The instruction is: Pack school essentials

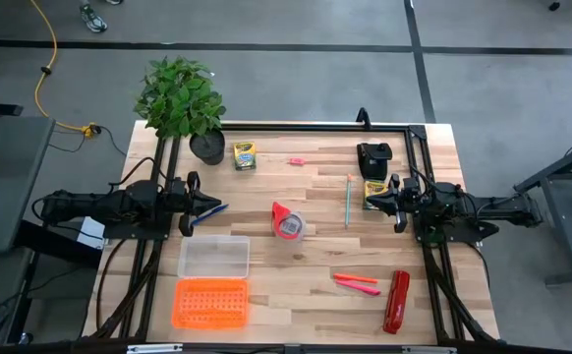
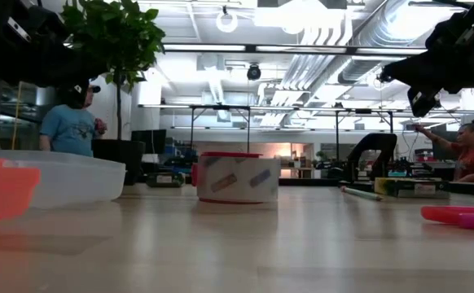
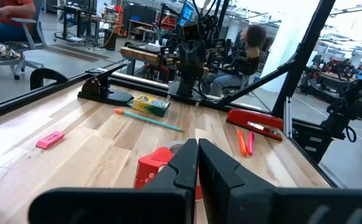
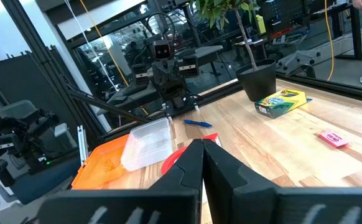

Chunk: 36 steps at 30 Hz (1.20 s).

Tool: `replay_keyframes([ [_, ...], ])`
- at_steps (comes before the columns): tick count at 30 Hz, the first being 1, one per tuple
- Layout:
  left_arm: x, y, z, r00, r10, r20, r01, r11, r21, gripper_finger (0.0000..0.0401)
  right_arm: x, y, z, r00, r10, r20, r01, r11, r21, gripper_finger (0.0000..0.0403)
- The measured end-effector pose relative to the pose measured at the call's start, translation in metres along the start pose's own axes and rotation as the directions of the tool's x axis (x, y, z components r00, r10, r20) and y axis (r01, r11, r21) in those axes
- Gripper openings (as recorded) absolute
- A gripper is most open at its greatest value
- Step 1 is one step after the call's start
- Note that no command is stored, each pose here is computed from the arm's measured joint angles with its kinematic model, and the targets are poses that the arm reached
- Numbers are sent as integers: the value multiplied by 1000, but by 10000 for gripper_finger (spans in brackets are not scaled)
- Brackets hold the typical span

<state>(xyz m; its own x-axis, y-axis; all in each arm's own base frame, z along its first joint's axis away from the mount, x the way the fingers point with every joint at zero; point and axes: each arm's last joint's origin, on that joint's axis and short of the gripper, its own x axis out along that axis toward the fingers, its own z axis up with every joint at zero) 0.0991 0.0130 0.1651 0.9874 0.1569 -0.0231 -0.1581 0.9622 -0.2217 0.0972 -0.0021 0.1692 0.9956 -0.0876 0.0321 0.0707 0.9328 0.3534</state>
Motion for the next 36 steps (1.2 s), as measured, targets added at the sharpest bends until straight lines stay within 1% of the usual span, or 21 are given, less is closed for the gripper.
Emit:
replay_keyframes([
  [30,0,0,0,1000,0,0,0,1000,0,3,0,0,0,1000,1,1,-1,1000,3,0],
  [31,0,0,0,1000,0,0,0,1000,0,3,0,0,0,1000,0,2,-1,1000,15,0],
  [33,0,0,0,1000,0,0,0,1000,0,3,0,0,0,1000,0,3,0,997,80,0],
  [35,0,0,0,1000,0,0,0,1000,0,3,0,0,2,1000,-14,24,10,981,191,0],
  [36,0,0,0,1000,0,0,0,1000,0,3,0,0,4,998,-32,58,16,965,261,0],
])
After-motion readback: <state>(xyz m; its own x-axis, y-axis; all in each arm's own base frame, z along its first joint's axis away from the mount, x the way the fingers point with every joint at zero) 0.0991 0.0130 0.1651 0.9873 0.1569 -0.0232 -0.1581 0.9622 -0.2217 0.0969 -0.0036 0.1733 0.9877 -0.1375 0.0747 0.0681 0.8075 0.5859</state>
